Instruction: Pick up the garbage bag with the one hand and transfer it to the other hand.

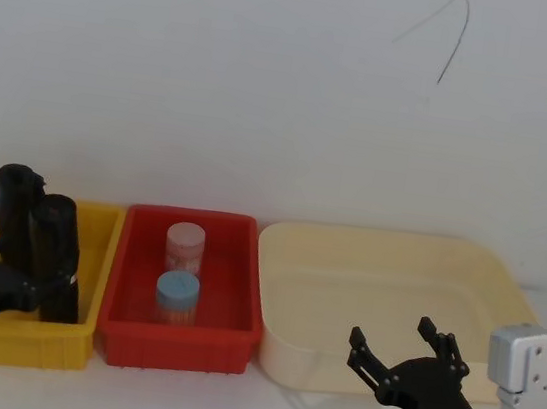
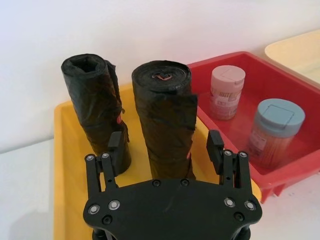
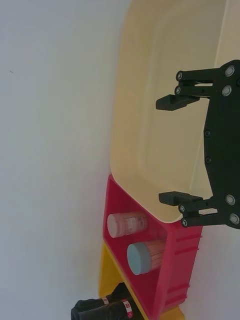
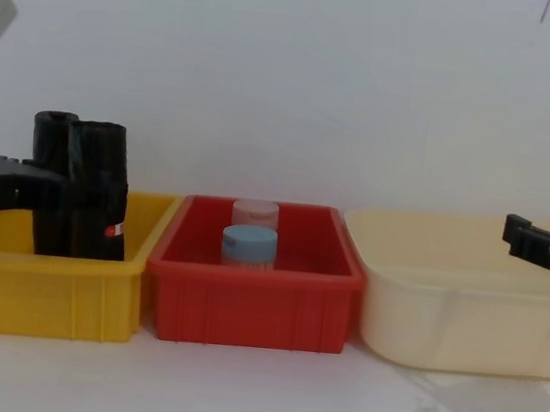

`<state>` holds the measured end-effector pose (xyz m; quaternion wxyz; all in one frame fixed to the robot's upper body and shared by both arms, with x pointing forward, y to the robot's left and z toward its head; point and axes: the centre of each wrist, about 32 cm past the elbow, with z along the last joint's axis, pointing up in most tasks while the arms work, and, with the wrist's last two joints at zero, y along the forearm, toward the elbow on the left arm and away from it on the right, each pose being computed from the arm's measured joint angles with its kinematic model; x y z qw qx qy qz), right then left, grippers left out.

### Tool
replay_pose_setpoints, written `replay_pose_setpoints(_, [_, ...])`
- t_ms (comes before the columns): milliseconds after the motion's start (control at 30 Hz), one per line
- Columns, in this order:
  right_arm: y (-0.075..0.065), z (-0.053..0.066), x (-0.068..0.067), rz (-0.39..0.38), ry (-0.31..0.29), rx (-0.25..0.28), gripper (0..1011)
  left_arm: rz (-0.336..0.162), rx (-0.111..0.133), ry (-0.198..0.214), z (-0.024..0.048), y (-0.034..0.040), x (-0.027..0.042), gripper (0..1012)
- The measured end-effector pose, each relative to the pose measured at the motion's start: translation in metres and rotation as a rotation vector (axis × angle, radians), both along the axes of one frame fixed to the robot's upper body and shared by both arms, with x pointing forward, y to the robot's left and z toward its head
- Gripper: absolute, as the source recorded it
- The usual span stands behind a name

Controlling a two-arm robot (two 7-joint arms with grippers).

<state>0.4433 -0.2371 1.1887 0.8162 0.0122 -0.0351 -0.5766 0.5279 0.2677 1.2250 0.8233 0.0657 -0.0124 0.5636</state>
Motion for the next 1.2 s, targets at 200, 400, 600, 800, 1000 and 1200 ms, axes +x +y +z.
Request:
replay_pose_setpoints(200, [0.0, 0.0, 0.0, 0.0, 0.0, 0.0, 1000, -0.001, 0.028, 0.001, 0.0007, -0.003, 0.0134, 1001])
replay_pose_setpoints(400, [0.0, 0.0, 0.0, 0.0, 0.0, 0.0, 1000, 0.002, 0.043, -0.004, 0.0016, -0.0052, 0.0233, 1001])
replay_pose_setpoints(600, [0.0, 0.0, 0.0, 0.0, 0.0, 0.0, 1000, -0.001, 0.043, -0.008, 0.002, -0.0066, 0.0325, 1001])
replay_pose_setpoints(800, [0.0, 0.0, 0.0, 0.0, 0.0, 0.0, 1000, -0.006, 0.036, -0.012, 0.0029, -0.008, 0.0392, 953])
replay_pose_setpoints(1000, [0.0, 0.0, 0.0, 0.0, 0.0, 0.0, 1000, -0.01, 0.032, -0.015, 0.0036, -0.009, 0.0433, 802])
replay_pose_setpoints(1200, [0.0, 0.0, 0.0, 0.0, 0.0, 0.0, 1000, -0.012, 0.03, -0.016, 0.0042, -0.0097, 0.0458, 658])
